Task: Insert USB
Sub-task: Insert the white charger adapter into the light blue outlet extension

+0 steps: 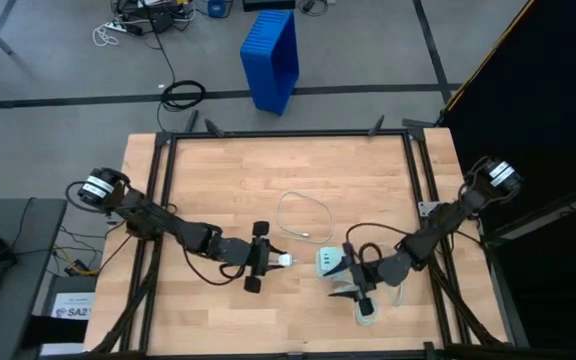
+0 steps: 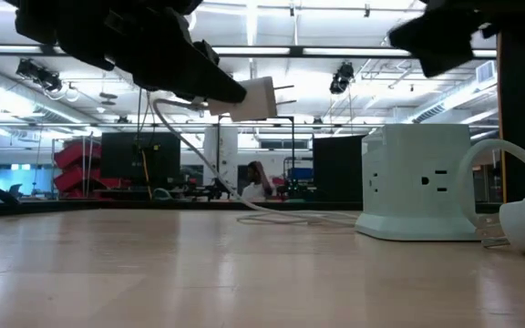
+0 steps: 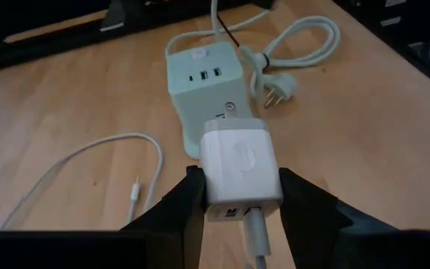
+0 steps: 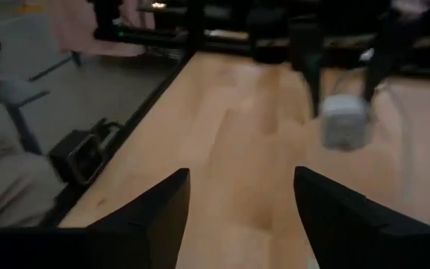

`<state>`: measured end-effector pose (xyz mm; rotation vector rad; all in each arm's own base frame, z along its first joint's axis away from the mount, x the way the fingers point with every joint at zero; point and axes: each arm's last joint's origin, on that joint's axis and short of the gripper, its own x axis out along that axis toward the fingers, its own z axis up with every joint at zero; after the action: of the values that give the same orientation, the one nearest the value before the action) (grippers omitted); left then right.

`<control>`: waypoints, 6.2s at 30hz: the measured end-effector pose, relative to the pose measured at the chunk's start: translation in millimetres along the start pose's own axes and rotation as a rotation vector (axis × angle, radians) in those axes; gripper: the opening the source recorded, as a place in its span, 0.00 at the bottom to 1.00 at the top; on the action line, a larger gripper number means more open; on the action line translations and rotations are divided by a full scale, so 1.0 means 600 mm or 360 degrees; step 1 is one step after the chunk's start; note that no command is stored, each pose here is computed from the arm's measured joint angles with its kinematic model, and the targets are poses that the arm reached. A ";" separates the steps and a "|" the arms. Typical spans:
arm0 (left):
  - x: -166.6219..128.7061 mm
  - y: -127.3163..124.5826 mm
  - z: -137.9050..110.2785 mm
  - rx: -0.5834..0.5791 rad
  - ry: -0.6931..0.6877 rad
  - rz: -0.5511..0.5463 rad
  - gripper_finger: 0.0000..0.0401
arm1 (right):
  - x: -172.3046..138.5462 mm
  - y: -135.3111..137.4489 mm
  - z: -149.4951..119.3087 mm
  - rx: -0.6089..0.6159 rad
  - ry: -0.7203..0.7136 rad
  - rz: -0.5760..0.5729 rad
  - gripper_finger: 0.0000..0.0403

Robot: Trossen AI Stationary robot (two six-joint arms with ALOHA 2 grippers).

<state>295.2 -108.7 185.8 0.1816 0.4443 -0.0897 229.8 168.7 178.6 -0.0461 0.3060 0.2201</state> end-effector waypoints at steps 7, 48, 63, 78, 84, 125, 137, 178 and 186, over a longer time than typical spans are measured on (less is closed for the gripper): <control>0.013 -0.005 -0.011 0.0027 0.0018 -0.0052 0.31 | 0.008 -0.002 -0.011 0.0063 0.0038 -0.0057 0.54; 0.016 -0.003 -0.011 0.0020 0.0006 -0.0061 0.30 | -0.021 -0.064 -0.055 0.0464 0.0491 -0.0447 0.86; 0.016 -0.003 -0.011 0.0020 0.0008 -0.0061 0.30 | 0.030 -0.079 -0.108 0.0515 0.0561 -0.0436 0.81; 0.017 0.003 -0.015 -0.0059 0.0042 -0.0045 0.30 | 0.038 -0.086 -0.091 0.0257 0.0412 -0.0417 0.71; 0.020 0.010 -0.015 -0.0117 0.0050 -0.0070 0.30 | 0.049 -0.105 -0.068 0.0211 0.0236 -0.0356 0.71; 0.020 0.012 -0.016 -0.0118 0.0053 -0.0064 0.30 | 0.074 -0.106 -0.028 0.0294 0.0344 -0.0258 0.71; 0.020 0.012 -0.010 -0.0123 -0.0002 -0.0078 0.30 | 0.074 -0.106 -0.028 0.0295 0.0333 -0.0266 0.71; 0.024 0.022 0.012 -0.0232 -0.0049 -0.0051 0.30 | 0.089 -0.115 0.008 0.0250 0.0375 -0.0412 0.71; 0.025 0.025 0.014 -0.0165 -0.0068 0.0039 0.41 | 0.089 -0.113 0.010 0.0272 0.0385 -0.0458 0.71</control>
<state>314.2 -96.2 189.1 0.0832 0.4029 -0.0461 296.1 114.2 169.2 0.0529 0.5532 -0.0990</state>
